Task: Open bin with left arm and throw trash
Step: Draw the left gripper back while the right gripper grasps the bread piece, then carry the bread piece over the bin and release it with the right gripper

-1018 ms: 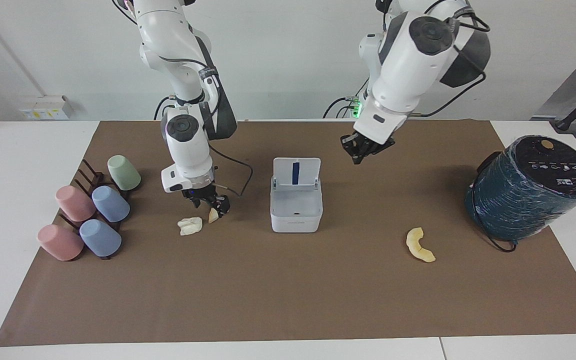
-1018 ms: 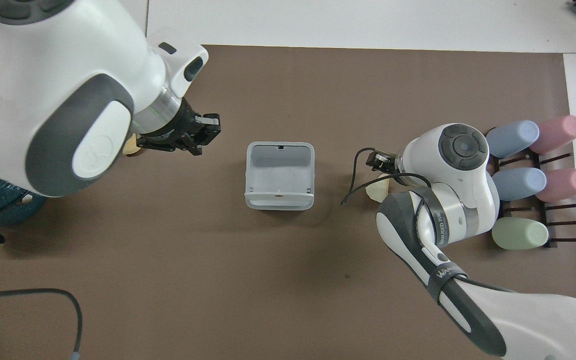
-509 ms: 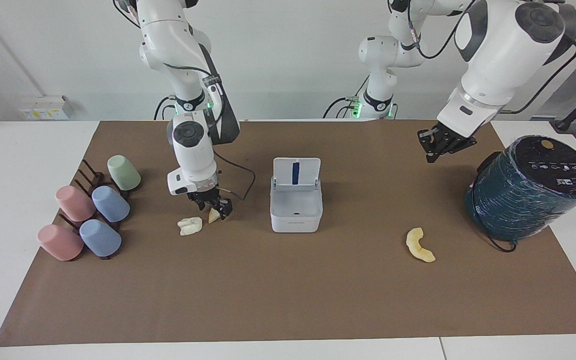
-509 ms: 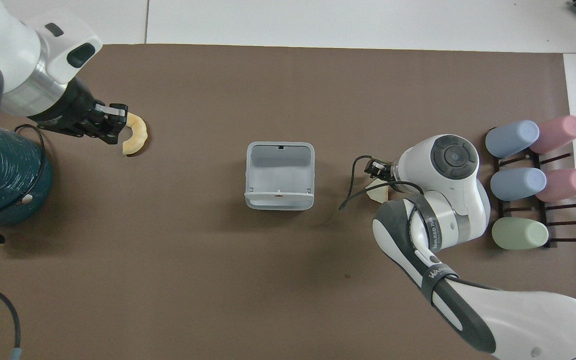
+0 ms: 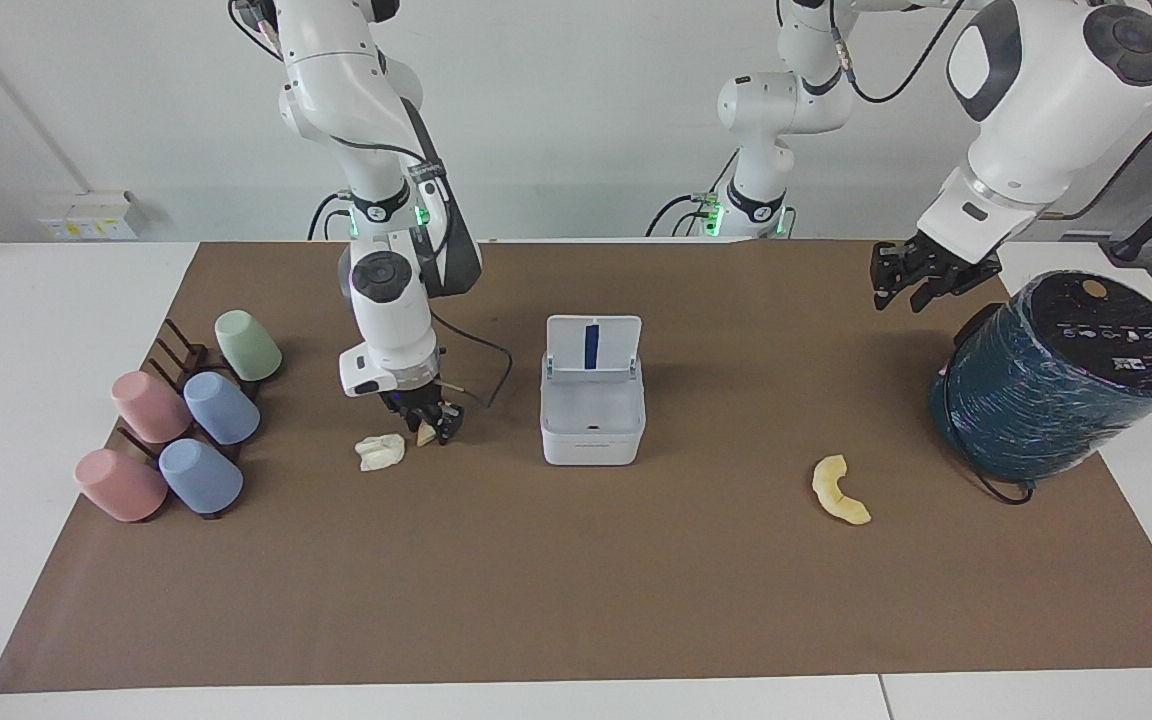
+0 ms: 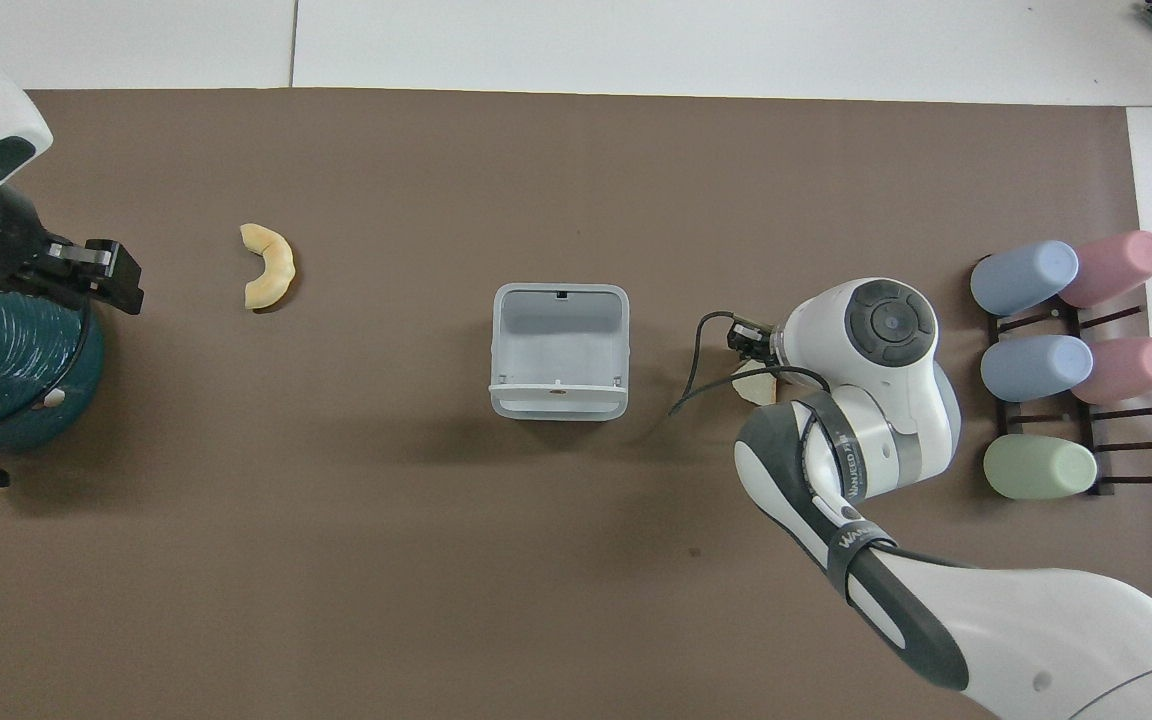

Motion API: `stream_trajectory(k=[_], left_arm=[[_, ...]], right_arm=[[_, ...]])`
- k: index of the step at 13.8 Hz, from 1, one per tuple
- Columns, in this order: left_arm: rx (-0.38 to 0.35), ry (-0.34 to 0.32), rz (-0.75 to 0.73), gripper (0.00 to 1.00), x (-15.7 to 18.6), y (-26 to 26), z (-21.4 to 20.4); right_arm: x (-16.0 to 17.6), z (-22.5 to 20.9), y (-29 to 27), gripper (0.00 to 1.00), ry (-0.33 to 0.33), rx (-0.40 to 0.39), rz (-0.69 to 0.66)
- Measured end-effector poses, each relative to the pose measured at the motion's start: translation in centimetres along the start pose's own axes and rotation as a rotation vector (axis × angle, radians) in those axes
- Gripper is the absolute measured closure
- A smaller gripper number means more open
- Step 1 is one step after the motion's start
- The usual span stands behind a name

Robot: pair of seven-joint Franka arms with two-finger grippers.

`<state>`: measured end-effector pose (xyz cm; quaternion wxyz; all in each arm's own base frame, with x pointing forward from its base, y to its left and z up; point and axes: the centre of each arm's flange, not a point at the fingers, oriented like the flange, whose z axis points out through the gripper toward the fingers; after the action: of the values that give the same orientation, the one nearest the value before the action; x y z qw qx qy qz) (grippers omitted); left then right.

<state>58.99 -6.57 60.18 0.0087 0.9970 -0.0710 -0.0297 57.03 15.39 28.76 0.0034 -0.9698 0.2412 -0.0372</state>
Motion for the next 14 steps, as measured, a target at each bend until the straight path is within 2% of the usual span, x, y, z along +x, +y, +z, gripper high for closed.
stream_trajectory(k=[2, 3, 4, 6, 8, 12, 14], left_arm=[[0.002, 0.043, 0.000, 0.18, 0.4, 0.0, 0.2], [0.002, 0.055, -0.001, 0.05, 0.5, -0.1, 0.1], [0.003, 0.068, -0.004, 0.00, 0.6, -0.3, 0.0], [0.003, 0.093, -0.009, 0.00, 0.8, -0.6, -0.2], [0.004, 0.106, -0.016, 0.00, 1.0, -1.1, -0.2], [0.017, 0.125, -0.045, 0.00, 0.9, -3.1, -0.5], [0.061, 0.174, -0.038, 0.00, 1.3, -3.3, -1.1]], right_arm=[[0.1, -0.1, 0.0, 0.77, 0.002, 0.001, 0.000], [0.0, -0.1, 0.0, 0.78, 0.002, 0.001, 0.000], [0.0, -0.1, 0.0, 0.78, 0.002, 0.000, -0.001], [0.0, -0.2, -0.1, 0.78, 0.000, -0.002, -0.010], [0.6, -1.4, -0.5, 0.86, -0.002, -0.005, -0.016], [2.8, -9.2, -2.0, 0.88, 0.060, 0.057, -0.013], [3.5, -12.6, -2.7, 0.88, 0.098, 0.105, -0.007]])
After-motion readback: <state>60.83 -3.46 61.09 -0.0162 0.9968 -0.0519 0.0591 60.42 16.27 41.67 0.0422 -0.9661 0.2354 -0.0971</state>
